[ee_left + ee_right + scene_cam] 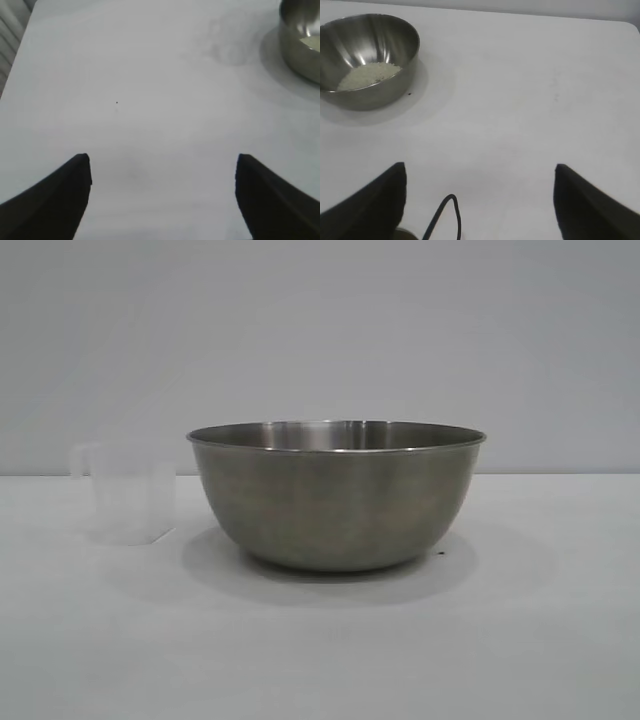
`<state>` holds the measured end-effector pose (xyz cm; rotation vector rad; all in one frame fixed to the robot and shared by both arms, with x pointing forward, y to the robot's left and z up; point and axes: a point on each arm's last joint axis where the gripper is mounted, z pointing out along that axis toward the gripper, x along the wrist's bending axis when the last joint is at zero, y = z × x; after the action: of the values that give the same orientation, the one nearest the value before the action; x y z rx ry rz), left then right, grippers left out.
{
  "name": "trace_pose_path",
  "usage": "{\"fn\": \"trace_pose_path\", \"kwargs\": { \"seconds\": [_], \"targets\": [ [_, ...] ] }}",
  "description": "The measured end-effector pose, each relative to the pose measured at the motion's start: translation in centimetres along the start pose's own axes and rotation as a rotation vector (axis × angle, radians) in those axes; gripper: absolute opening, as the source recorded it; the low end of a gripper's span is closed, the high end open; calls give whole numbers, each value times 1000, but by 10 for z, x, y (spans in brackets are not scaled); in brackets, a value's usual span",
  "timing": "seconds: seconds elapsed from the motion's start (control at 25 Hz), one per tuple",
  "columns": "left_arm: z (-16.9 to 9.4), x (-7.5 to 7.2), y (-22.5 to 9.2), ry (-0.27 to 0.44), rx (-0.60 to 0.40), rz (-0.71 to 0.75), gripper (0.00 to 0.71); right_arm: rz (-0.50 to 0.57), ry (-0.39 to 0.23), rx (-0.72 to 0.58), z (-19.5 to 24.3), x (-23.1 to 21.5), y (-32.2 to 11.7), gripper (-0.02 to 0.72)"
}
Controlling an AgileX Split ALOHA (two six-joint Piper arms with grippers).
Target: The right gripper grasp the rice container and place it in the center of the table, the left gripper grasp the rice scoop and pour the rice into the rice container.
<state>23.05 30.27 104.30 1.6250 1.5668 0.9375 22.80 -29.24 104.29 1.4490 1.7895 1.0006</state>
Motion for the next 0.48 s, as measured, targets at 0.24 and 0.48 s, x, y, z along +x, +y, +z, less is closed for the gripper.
{"fn": "trace_pose_path", "kwargs": {
  "seconds": [0.24, 0.48],
  "targets": [
    [0, 0, 0, 17, 1, -10, 522, 0, 0, 0, 0, 0, 0, 543],
    [0, 0, 0, 17, 1, -10, 522, 0, 0, 0, 0, 0, 0, 543]
  ]
}}
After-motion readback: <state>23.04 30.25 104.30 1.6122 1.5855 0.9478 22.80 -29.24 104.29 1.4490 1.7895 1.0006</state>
